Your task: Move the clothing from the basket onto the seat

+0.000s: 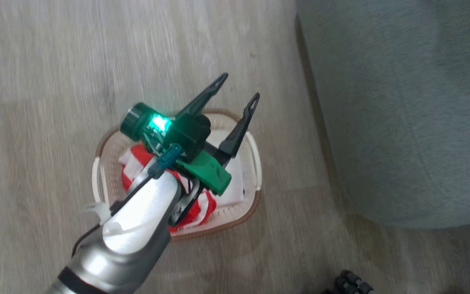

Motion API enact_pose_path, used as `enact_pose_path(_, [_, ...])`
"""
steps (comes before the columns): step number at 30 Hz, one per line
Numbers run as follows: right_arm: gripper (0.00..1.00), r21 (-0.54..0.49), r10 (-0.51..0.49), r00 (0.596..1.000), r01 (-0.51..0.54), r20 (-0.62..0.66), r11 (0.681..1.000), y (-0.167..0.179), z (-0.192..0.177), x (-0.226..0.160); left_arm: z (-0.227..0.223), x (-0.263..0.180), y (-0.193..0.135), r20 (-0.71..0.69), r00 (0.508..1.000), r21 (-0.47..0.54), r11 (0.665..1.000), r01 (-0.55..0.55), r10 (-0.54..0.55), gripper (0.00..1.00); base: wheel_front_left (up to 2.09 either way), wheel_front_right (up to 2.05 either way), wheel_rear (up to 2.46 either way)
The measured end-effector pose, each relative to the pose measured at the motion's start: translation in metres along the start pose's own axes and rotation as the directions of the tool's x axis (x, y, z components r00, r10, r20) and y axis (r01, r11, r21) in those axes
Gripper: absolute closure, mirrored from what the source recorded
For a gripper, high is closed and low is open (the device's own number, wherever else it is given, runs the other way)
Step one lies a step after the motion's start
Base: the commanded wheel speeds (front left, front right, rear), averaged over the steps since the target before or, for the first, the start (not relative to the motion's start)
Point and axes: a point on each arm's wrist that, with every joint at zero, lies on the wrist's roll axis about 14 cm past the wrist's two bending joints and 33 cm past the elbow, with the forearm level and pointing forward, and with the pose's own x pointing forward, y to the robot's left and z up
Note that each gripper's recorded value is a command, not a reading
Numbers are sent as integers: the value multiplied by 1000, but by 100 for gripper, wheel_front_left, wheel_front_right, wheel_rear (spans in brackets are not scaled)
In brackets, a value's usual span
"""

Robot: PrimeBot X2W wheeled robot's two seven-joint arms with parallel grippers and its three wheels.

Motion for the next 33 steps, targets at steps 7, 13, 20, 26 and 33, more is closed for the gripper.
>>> enact_pose_path(7, [100, -19, -44, 997, 43, -66, 999, 9, -63, 15, -26, 2, 28, -33, 998, -14, 999, -49, 49, 0, 0, 0, 0])
enact_pose_path(13, [100, 19, -42, 952, 50, -303, 999, 45, -181, -31, -58, 0, 46, -88, 993, -31, 996, -80, 77, 0, 0, 0, 0])
enact_pose_path(20, [72, 30, -41, 865, 64, -501, 997, 59, -252, -97, -74, 1, 44, -117, 991, -51, 996, -71, 65, 0, 0, 0, 0])
enact_pose_path(26, [0, 20, -48, 874, 66, -483, 998, 52, -241, -98, -70, 4, 40, -109, 992, -46, 997, -64, 58, 0, 0, 0, 0])
enact_pose_path(33, [0, 45, -23, 864, 52, -503, 998, 54, -238, -118, -61, 3, 39, -97, 993, -46, 996, -73, 68, 0, 0, 0, 0])
